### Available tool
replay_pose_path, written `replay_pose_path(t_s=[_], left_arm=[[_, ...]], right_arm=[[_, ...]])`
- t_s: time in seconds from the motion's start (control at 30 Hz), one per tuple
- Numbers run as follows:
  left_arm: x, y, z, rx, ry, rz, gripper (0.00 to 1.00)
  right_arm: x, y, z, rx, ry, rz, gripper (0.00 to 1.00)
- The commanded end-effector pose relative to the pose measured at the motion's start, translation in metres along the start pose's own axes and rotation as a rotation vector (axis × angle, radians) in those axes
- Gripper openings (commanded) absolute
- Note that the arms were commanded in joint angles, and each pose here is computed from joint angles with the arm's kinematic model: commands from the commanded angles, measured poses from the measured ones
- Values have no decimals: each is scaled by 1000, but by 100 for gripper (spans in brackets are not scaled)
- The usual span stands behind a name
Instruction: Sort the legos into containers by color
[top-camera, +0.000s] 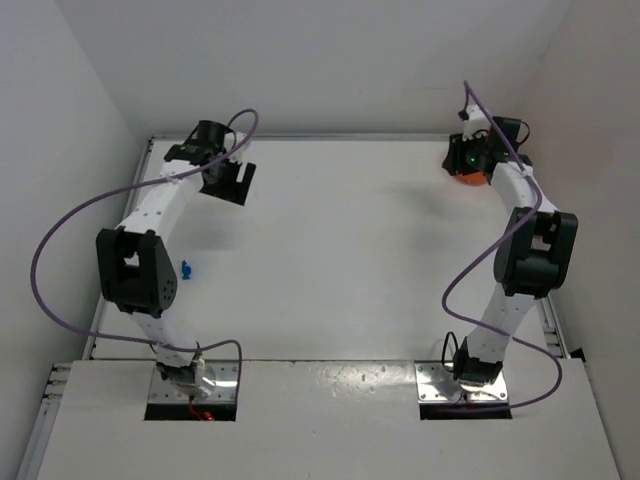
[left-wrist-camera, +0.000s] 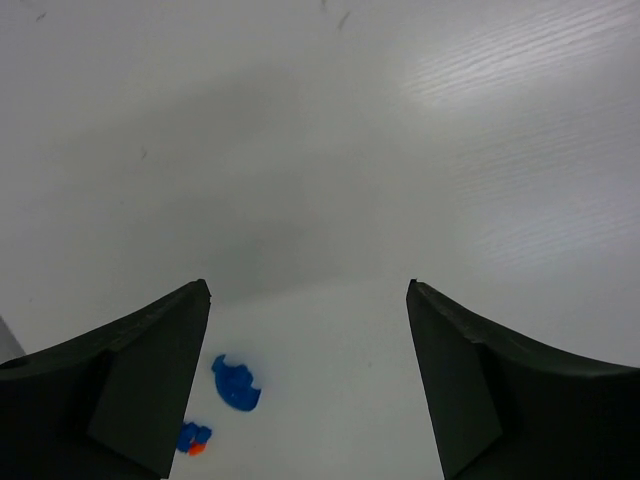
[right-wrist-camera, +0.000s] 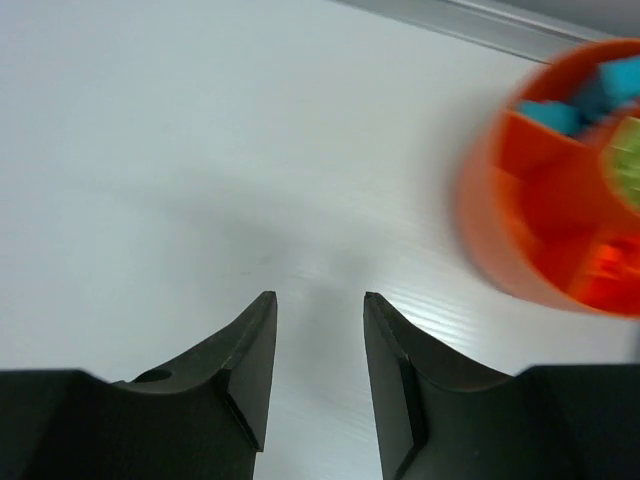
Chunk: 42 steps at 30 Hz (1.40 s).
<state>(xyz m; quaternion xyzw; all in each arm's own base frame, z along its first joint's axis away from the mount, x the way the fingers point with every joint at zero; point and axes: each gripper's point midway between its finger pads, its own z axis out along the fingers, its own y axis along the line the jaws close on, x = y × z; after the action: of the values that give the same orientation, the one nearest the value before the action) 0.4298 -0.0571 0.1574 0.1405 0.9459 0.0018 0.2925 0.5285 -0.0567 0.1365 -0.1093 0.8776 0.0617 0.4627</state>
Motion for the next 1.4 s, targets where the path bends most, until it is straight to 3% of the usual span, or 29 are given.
replay_pose_path(t_s=[0.0, 0.13, 0.27, 0.43, 0.57, 0.87, 1.0, 1.37], left_arm=[[30, 59, -44, -100, 0, -37, 85], [78, 77, -64, -77, 95, -64, 80], [125, 96, -65, -106, 169, -80, 68], [188, 99, -71, -123, 279, -145, 57], [214, 94, -74, -149, 322, -196, 48], [275, 87, -76, -217, 432, -285, 45], [288, 104, -85, -262, 463, -288, 45], [322, 111, -60, -152, 530, -335, 39]], right_arm=[[1, 59, 2, -196, -22, -104, 40], [5, 99, 6, -309, 4, -105, 40], [8, 122, 18, -388, 66, -94, 40], [-5, 122, 33, -400, 139, 63, 40], [-19, 125, 39, -431, 131, 94, 40], [-15, 129, 48, -440, 151, 104, 40], [-3, 132, 41, -426, 151, 129, 40], [-6, 150, 36, -424, 136, 104, 40]])
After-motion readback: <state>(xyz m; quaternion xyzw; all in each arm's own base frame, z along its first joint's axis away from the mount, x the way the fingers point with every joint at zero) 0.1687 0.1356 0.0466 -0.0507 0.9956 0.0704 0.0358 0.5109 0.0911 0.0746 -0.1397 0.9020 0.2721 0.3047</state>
